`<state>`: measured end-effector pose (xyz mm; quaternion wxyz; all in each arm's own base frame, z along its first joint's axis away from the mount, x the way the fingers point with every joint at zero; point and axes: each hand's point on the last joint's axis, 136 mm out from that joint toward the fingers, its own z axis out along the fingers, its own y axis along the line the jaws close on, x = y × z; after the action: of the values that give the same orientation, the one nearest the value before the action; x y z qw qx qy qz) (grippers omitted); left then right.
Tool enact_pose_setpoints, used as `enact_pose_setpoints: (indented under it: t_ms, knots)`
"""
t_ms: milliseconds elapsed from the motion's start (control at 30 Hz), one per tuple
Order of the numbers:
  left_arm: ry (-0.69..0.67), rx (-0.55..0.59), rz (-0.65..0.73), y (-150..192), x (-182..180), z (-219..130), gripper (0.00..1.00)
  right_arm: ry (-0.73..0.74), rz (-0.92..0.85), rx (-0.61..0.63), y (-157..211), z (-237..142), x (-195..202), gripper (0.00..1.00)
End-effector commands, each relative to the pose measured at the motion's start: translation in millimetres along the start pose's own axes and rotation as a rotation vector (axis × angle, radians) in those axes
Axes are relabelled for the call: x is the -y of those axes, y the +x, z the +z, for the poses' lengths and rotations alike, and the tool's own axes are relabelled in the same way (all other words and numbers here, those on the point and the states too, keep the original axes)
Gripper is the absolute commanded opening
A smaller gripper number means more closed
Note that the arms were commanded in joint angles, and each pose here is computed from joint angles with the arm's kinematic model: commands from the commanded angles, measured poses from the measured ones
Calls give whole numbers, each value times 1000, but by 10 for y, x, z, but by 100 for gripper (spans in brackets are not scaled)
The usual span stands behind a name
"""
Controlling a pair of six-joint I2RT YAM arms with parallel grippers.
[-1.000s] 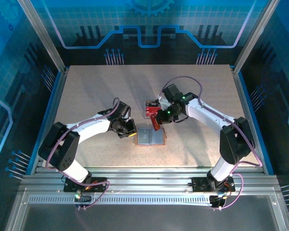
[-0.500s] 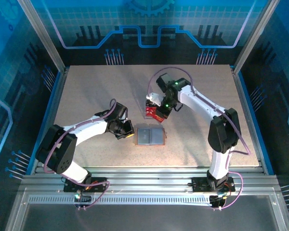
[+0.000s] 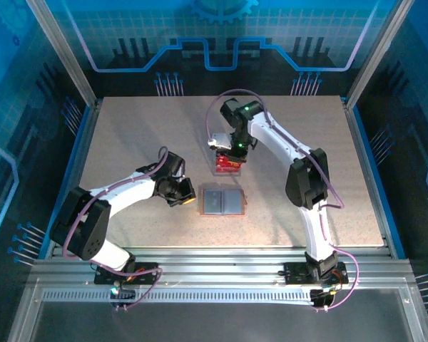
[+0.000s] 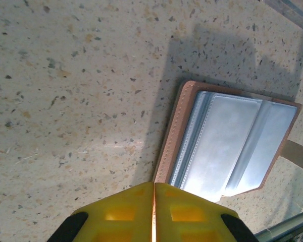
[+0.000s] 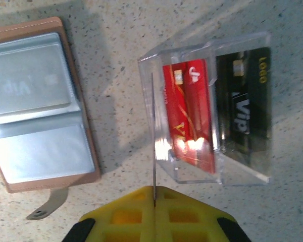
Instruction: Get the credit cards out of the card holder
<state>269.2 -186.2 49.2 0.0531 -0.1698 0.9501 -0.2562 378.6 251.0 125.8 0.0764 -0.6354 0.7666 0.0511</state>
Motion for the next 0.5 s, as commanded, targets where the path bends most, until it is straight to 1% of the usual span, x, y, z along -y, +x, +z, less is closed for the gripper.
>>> enact_pose_setpoints:
  t_ms: [0,367,467]
  knots:
    - [-10,-7,3,23,-57,-41,10,-24,-48,-52,90,20,48,0]
    - [-21,-11,-11,14,-121,-48,10,-46,-80,-63,48,146,129,0]
    - [-22,-12,-15,18,-139,-52,10,-78,-78,-73,47,296,106,0]
